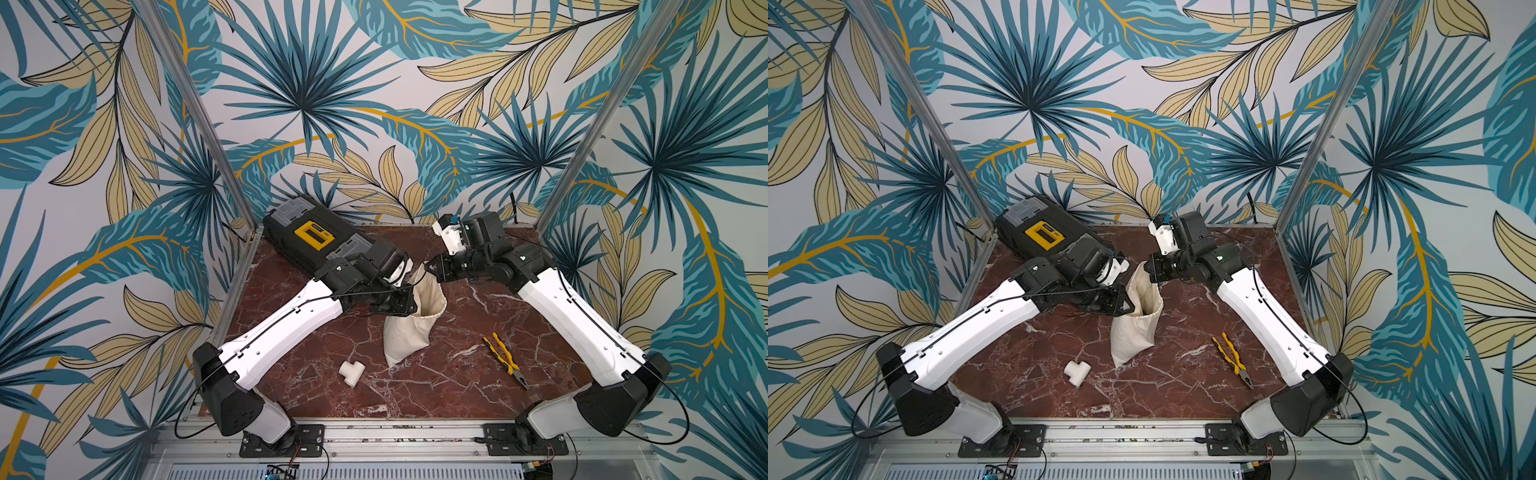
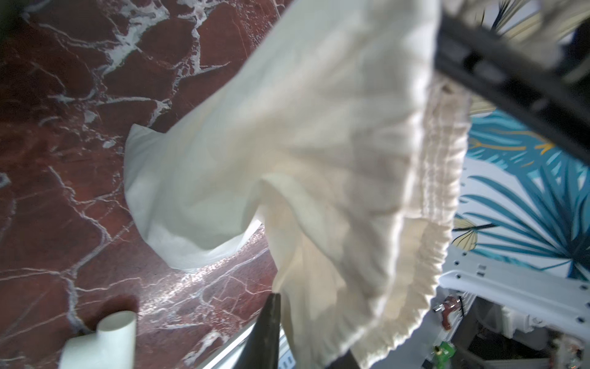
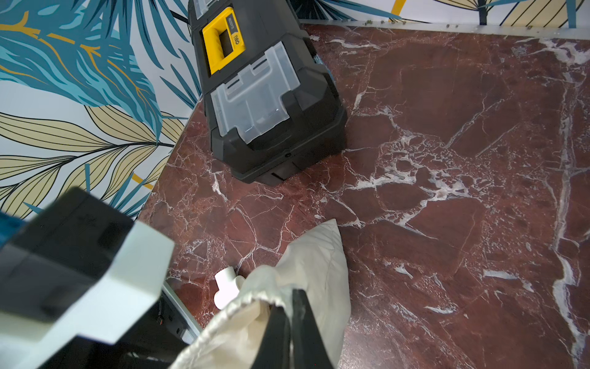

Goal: Close the soil bag
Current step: Adjust the soil bag at the center of the board.

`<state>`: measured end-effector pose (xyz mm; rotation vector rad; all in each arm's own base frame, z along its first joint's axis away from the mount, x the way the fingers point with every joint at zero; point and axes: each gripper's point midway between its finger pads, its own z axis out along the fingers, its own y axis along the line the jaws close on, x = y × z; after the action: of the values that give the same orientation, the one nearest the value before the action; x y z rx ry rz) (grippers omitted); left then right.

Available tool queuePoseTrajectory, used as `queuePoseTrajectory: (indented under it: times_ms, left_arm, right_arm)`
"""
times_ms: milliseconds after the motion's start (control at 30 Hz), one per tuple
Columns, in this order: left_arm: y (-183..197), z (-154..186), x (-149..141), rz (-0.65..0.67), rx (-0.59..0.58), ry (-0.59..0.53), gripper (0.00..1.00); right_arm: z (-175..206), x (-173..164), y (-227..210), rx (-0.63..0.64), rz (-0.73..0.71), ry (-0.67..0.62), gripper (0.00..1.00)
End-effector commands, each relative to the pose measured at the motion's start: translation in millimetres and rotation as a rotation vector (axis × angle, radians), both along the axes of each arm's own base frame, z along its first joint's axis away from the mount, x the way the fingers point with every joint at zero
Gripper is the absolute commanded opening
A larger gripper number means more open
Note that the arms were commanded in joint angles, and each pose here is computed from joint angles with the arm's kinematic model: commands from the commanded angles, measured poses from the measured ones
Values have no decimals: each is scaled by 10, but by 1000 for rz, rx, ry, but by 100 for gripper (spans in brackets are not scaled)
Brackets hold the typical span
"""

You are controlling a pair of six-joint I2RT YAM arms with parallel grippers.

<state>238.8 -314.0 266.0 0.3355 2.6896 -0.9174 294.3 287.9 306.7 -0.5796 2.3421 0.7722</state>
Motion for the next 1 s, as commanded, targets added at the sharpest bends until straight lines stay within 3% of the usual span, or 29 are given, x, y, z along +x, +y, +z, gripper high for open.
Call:
queuePoseTrajectory:
  times_ms: [0,133,267,433,867,967]
  left_arm:
    - [-43,58,75,37,-21,-24,9]
    - [117,187,75,44,20,-70,0]
    - [429,387,145,54,92,-121,0]
    - [743,512,299,99,125,-180,0]
    - [622,27,355,-2,181,-83,0]
    - [601,64,391,-22,165,-93,0]
  right_arm:
    - [187,86,-33,32,-39,-59,0]
    - [312,162,-317,9,-147,-88,0]
    - [554,186,-595,13,-240,-128,0]
    - [591,66,-636,24,-219,-91,0]
    - [29,-227,-449,47,-66,70,0]
    - [80,-234,-360,66,-13,80,22]
